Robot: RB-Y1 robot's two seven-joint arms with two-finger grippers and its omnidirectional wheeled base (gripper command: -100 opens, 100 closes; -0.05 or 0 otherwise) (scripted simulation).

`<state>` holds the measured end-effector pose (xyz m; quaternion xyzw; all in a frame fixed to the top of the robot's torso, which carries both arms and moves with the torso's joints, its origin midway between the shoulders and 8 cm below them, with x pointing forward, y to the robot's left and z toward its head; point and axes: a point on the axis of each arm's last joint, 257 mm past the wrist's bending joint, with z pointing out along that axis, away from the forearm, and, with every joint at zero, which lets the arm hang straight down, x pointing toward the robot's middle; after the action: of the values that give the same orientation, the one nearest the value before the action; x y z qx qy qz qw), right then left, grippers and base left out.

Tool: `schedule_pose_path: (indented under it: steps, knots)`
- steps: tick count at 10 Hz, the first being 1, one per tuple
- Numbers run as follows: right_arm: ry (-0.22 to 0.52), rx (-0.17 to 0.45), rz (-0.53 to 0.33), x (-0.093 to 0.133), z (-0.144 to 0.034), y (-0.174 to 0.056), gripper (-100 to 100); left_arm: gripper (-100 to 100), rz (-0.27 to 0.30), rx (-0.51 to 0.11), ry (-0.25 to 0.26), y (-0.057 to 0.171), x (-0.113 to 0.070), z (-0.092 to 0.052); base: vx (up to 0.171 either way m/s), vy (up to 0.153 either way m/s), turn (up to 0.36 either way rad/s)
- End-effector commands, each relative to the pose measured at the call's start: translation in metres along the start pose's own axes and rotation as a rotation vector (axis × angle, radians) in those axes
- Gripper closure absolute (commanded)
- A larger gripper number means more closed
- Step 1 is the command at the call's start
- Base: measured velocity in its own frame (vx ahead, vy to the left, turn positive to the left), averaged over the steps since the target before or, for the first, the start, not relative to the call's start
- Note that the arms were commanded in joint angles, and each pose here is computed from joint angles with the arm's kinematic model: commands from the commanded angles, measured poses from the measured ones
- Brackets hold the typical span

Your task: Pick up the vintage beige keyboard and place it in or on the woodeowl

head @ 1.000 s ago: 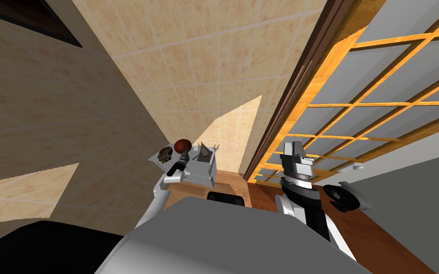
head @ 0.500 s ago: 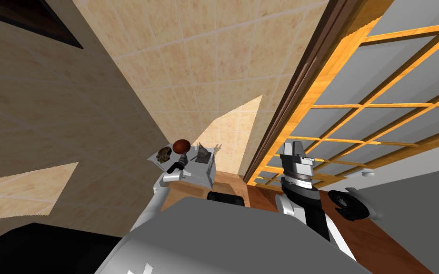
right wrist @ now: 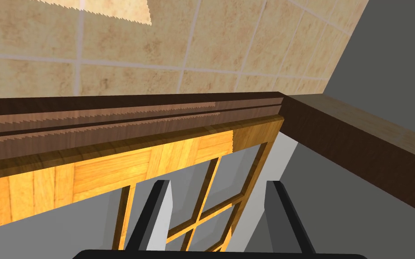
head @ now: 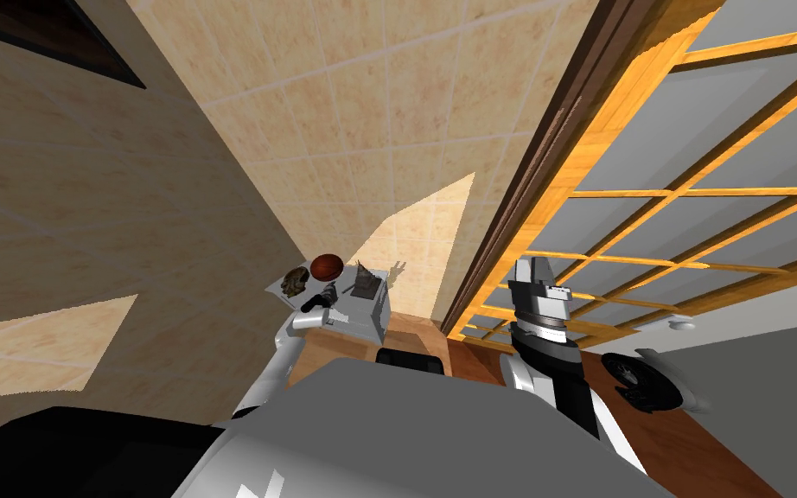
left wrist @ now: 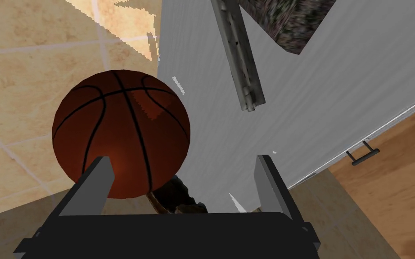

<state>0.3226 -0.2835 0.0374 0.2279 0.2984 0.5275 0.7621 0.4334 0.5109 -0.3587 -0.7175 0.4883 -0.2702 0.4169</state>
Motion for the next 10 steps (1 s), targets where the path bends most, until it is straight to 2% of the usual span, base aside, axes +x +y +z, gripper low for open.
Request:
schedule_pose_path:
  steps: [1,6,10]
  knots:
    - [0.000,0.000,0.000,0.000,0.000,0.000,0,-100,-0.010,-0.033,-0.012,0.008,-0.004,-0.001,0.060,-0.056,0.021]
    - [0.000,0.000,0.000,0.000,0.000,0.000,0,-100,-0.067,-0.206,-0.096,0.050,-0.046,0.006,0.076,-0.060,0.017]
    - [0.000,0.000,0.000,0.000,0.000,0.000,0,-100,-0.092,-0.306,-0.156,0.074,-0.073,0.004,0.088,-0.048,-0.013]
